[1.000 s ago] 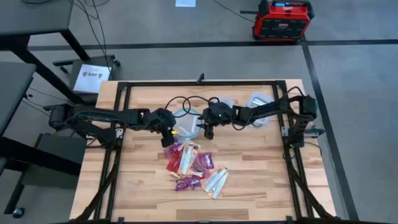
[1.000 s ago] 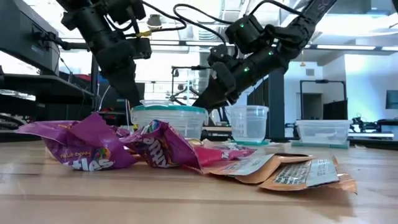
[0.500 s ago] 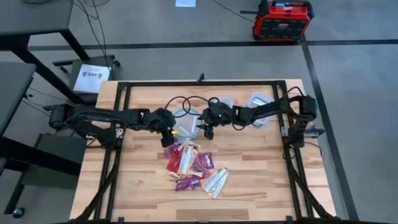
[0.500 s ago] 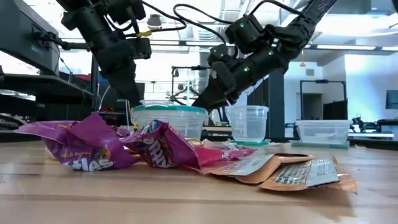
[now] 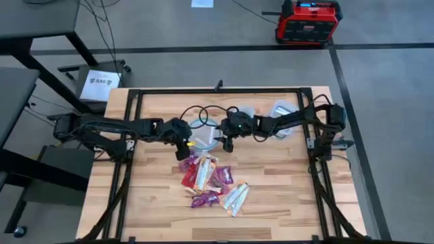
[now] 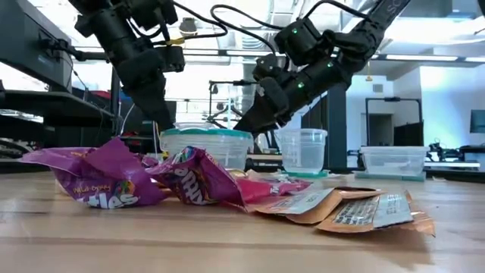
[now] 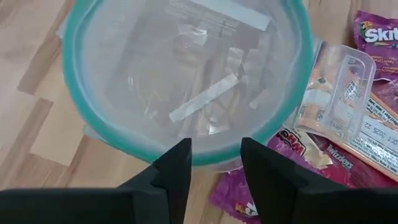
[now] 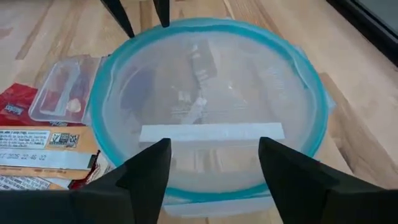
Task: Sort candy
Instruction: Open the big round transparent bin
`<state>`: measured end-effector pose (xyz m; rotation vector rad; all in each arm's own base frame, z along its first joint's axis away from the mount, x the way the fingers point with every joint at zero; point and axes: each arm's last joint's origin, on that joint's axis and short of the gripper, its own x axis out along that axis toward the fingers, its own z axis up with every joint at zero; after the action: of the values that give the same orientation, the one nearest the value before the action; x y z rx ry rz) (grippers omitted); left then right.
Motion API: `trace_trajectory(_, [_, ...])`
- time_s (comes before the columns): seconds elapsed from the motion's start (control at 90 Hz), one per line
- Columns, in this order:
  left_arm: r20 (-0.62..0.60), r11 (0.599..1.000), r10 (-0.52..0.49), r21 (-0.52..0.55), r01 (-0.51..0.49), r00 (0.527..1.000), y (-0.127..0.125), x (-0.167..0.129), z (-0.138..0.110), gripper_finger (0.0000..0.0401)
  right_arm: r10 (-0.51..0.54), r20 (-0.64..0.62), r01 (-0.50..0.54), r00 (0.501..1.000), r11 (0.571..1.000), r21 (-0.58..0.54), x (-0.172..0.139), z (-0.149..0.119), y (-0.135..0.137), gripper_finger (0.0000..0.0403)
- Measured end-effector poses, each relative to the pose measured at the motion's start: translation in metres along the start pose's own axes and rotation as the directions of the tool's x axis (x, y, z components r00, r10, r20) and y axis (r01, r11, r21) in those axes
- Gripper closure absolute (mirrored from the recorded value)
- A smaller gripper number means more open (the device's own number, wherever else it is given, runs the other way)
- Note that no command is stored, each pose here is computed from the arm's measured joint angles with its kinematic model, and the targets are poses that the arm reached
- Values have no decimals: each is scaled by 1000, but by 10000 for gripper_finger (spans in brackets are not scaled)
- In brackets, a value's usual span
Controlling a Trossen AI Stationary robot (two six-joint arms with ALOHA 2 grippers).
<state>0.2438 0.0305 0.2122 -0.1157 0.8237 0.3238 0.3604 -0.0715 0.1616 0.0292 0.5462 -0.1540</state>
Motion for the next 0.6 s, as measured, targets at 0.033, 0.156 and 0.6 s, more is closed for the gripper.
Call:
trace_trajectory(0.033, [0,1000,0,0,0,1000,0,0,0,274,0,0,0,1000,1000,-1,0,0,0,174])
trace_trajectory(0.156, [1,1000,0,1,0,1000,0,0,0,274,-1,-1,1,1000,1000,-1,0,0,0,174])
trace_trajectory(0.6, [55,999,29,44,-31,998,0,-1,6,274,-13,62,15,998,1000,-26,-20,28,-2,175])
